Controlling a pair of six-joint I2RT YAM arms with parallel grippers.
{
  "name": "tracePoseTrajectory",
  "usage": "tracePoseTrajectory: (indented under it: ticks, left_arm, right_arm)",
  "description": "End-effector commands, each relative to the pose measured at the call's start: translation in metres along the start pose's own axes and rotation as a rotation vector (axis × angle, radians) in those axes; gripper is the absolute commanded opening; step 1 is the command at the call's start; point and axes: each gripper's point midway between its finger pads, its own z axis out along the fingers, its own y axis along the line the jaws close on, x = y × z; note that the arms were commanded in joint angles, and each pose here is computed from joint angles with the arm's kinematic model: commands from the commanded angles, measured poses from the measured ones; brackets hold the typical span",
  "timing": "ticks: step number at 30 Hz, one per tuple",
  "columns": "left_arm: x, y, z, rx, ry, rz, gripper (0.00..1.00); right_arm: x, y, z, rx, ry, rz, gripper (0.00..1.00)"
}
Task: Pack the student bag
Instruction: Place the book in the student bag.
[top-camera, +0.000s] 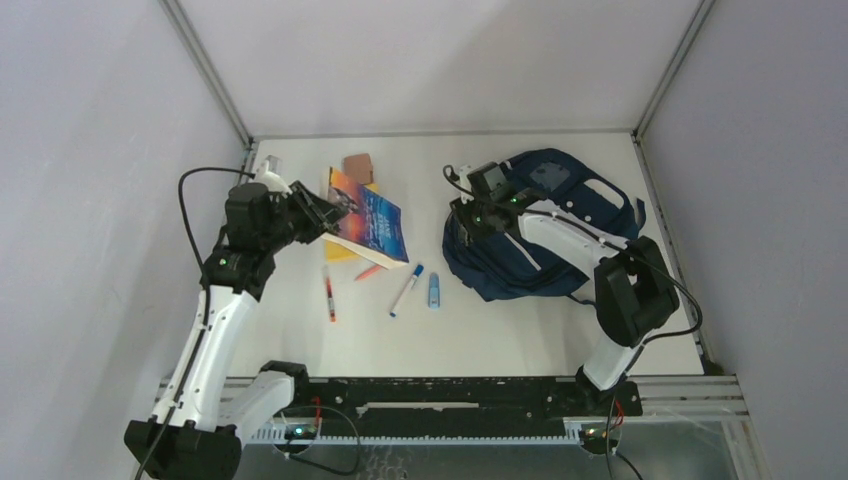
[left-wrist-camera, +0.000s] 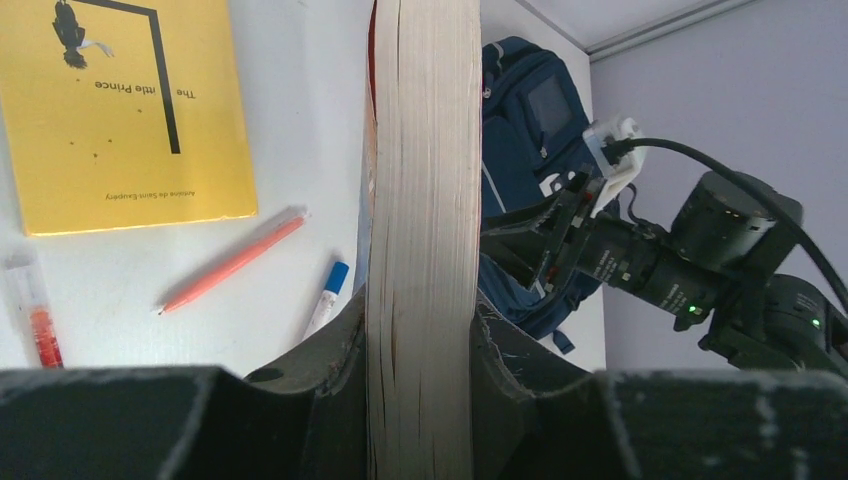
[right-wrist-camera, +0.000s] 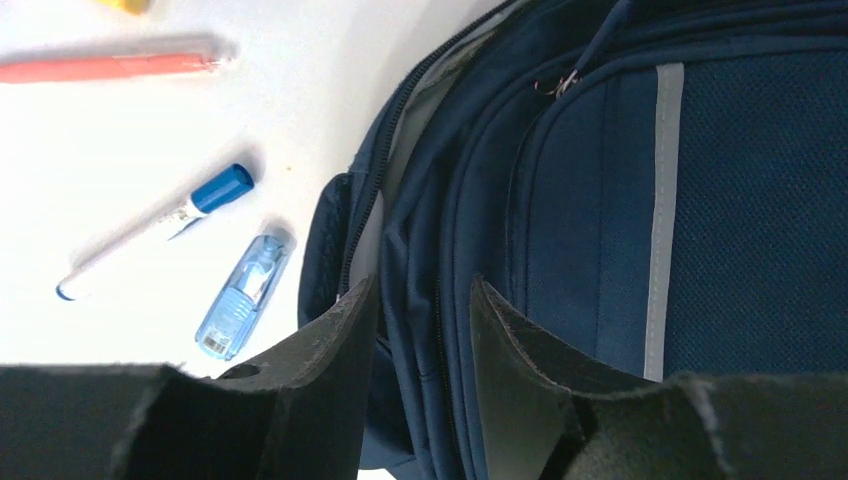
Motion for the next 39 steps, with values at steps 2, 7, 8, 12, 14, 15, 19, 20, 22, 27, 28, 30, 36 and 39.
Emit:
tracePoseTrajectory:
  ticks: [2,7,8,12,14,15,19,20,22,27,28,30,36,39]
  left_arm:
    - [-0.037,-0.048,-0.015,0.185,-0.148,0.030,0.00]
    - [-0.034,-0.046,-0.013,0.181,-0.139,0.028,0.00]
    - [-0.034,-0.047,-0.013,0.182,-0.139,0.028,0.00]
    - [-0.034,-0.047,-0.011,0.184,-0.135,0.028,0.00]
    - [-0.033,-0.046,-0.011,0.182,-0.133,0.027,0.00]
    - [-0.034,-0.046,-0.011,0.183,-0.133,0.026,0.00]
    - [-0.033,-0.045,-0.009,0.183,-0.128,0.023,0.00]
    - [-0.033,-0.046,-0.009,0.183,-0.129,0.023,0.00]
    - [-0.033,-0.046,-0.009,0.184,-0.127,0.022,0.00]
    - [-0.033,-0.046,-0.006,0.187,-0.129,0.017,0.00]
    - [-0.033,-0.046,-0.006,0.188,-0.126,0.016,0.00]
    - [-0.033,-0.046,-0.006,0.189,-0.124,0.015,0.00]
    - [-0.032,-0.046,-0.003,0.189,-0.122,0.012,0.00]
    - [-0.031,-0.046,-0.002,0.189,-0.119,0.012,0.00]
  right_arm:
    - [0.013,-0.004,0.007,0.025,0.044,-0.004,0.47]
    - [0.030,-0.010,0.012,0.047,0.081,-0.001,0.45]
    - [0.033,-0.010,0.013,0.047,0.087,0.000,0.45]
    - [0.043,-0.008,0.014,0.041,0.103,-0.002,0.58]
    - [0.047,-0.008,0.016,0.041,0.112,-0.003,0.60]
    - [0.049,-0.009,0.017,0.043,0.119,-0.002,0.60]
    - [0.055,-0.012,0.022,0.066,0.134,0.002,0.55]
    - [0.056,-0.014,0.023,0.073,0.135,0.003,0.53]
    - [0.057,-0.016,0.026,0.083,0.134,0.003,0.50]
    - [0.056,-0.017,0.032,0.086,0.130,0.004,0.37]
    - [0.054,-0.017,0.029,0.086,0.121,0.006,0.38]
    - [0.046,-0.015,0.018,0.084,0.095,0.013,0.49]
    - [0.018,-0.005,-0.018,0.065,-0.022,0.004,0.53]
    - [0.023,-0.002,-0.015,0.063,-0.001,-0.009,0.57]
